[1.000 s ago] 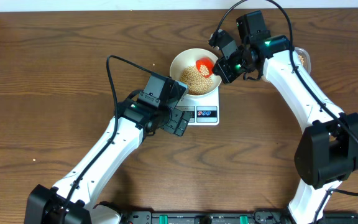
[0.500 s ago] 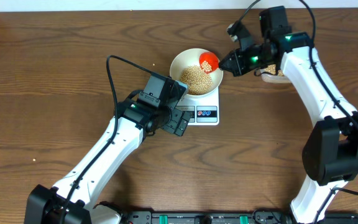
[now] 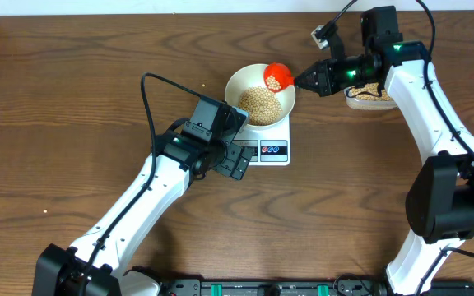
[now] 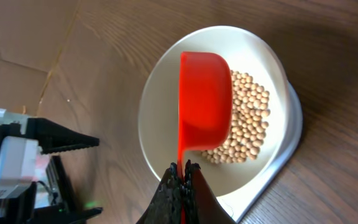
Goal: Scoop item into bowl and weigh 50g on scale
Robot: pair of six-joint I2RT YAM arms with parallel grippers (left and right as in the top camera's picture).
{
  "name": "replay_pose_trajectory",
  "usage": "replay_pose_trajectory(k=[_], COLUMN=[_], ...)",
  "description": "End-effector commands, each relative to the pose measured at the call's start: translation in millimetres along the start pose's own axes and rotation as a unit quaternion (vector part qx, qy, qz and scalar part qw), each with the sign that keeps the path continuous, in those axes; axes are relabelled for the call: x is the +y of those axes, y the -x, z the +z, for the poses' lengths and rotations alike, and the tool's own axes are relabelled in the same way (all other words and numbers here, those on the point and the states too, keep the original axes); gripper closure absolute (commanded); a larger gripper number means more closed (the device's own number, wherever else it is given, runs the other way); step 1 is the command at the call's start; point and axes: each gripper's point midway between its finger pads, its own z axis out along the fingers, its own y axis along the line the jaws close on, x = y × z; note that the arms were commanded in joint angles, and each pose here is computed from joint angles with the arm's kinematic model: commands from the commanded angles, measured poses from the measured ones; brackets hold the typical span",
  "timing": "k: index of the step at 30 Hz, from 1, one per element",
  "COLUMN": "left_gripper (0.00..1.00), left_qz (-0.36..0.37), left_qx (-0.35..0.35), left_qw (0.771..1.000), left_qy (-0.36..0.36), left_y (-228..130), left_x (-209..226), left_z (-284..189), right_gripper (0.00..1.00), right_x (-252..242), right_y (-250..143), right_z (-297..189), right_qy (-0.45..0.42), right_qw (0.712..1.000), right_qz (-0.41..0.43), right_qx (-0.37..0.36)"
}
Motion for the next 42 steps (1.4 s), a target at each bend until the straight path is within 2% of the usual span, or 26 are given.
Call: replay_pose_trajectory(k=[1, 26, 42], left_gripper=[0.07, 0.07, 0.07], left_qz=[0.001, 0.001, 0.001], left_qx=[0.007, 0.007, 0.007], left_qw=[1.000, 1.000, 1.000], left_qy=[0.005, 0.005, 0.005], left_y=[-3, -3, -3], left_x=[3, 3, 3], left_z=[4, 4, 4], right_gripper=[0.99, 0.99, 0.99], right_x=[19, 25, 19], right_y=[13, 9, -1], right_z=[-12, 2, 20], right_qy=[0.025, 0.010, -0.060], right_qw=[0.999, 0.999, 0.996], right_qz=[-0.013, -0.039, -0.056], right_qx=[-0.020, -0.003, 0.029])
